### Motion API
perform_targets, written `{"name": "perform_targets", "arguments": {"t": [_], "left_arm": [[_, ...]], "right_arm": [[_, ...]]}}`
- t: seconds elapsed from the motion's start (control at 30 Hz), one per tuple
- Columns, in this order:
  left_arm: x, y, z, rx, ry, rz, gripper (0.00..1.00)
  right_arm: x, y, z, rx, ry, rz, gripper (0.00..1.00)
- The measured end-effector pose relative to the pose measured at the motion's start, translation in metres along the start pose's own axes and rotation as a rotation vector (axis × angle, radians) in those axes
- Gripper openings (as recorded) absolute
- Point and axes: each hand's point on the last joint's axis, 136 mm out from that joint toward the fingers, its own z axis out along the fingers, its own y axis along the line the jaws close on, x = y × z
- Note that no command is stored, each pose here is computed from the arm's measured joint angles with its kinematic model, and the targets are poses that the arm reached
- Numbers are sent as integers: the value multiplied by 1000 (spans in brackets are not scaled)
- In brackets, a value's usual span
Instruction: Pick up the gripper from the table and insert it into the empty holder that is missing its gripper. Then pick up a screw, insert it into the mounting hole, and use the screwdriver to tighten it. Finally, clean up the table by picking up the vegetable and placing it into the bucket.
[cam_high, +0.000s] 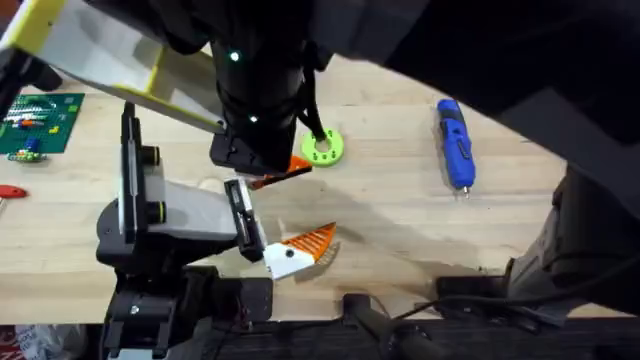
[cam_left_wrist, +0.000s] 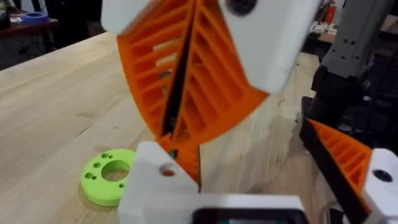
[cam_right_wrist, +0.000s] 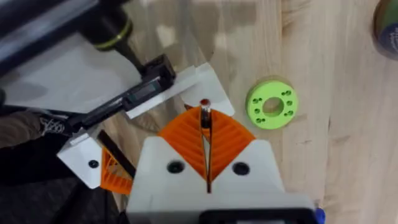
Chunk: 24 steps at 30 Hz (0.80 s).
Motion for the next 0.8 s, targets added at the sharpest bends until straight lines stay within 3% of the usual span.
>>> {"name": "perform_targets", "arguments": {"t": [0.8], "left_arm": [[0,0,0,0,0,0,986]], "right_arm": [[1,-2,0,-24,-6,16,7]]}}
